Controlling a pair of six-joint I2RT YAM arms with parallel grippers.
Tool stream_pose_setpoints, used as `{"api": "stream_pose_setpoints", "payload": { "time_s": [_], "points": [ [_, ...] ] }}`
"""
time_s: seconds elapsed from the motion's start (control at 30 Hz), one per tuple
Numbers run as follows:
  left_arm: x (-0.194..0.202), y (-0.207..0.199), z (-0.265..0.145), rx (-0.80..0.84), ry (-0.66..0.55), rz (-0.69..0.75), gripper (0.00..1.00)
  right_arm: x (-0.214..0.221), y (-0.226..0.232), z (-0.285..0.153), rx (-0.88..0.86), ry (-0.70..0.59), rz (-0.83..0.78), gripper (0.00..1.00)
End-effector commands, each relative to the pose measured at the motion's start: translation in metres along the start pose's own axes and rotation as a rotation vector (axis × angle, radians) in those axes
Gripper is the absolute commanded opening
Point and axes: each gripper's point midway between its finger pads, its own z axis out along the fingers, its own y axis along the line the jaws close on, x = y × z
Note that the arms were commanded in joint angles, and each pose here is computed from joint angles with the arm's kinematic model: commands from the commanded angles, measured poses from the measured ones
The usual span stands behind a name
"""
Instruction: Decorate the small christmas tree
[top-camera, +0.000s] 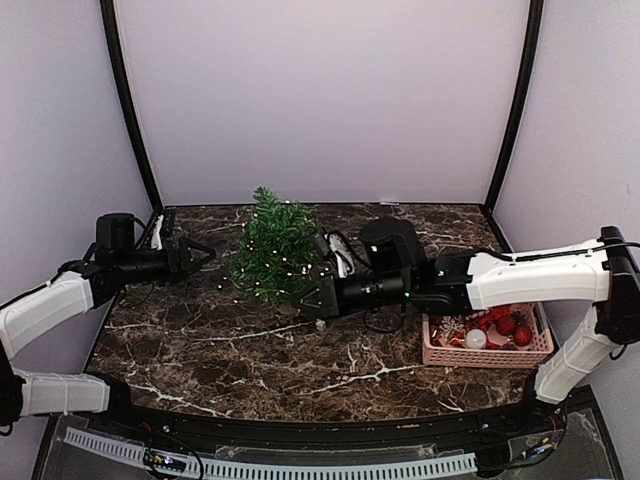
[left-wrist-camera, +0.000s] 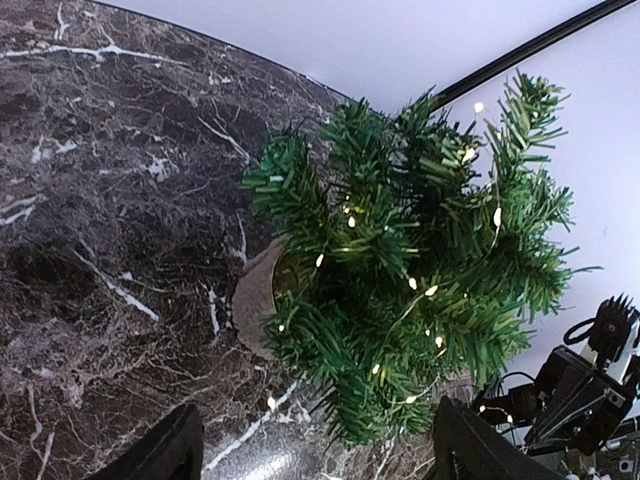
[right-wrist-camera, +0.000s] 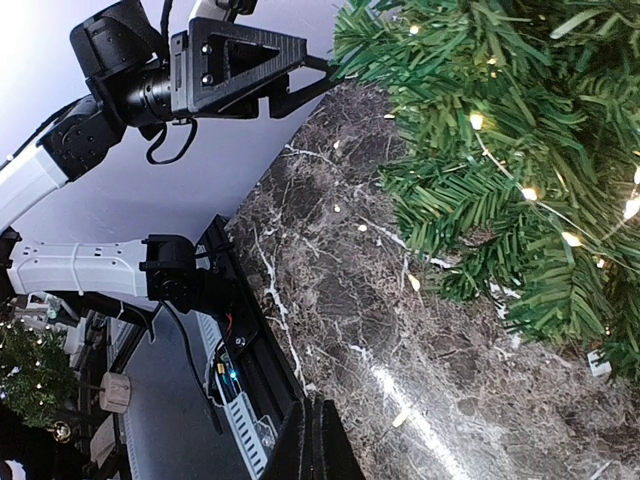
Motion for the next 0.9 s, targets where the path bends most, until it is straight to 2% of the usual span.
{"api": "stream_pose_setpoints", "payload": {
  "time_s": [0.0, 0.23, 0.57, 0.87],
  "points": [
    [0.022, -0.004, 0.006, 0.052, 0.081, 0.007, 0.81, -0.003, 0.001, -0.014, 0.039, -0.038, 0.014, 0.00],
    [0.030, -0.016, 0.017, 0.114, 0.125, 0.039, 0.80, -0.013, -0.010, -0.033, 0.130, -0.103, 0.023, 0.00],
    [0.043, -0.016, 0.027, 0.131, 0.169, 0.031, 0.72, -0.027, -0.012, -0.052, 0.173, -0.190, 0.027, 0.00],
    [0.050, -0.017, 0.029, 0.158, 0.187, 0.026, 0.59, -0.030, -0.036, -0.060, 0.247, -0.262, 0.075, 0.00]
  ]
}}
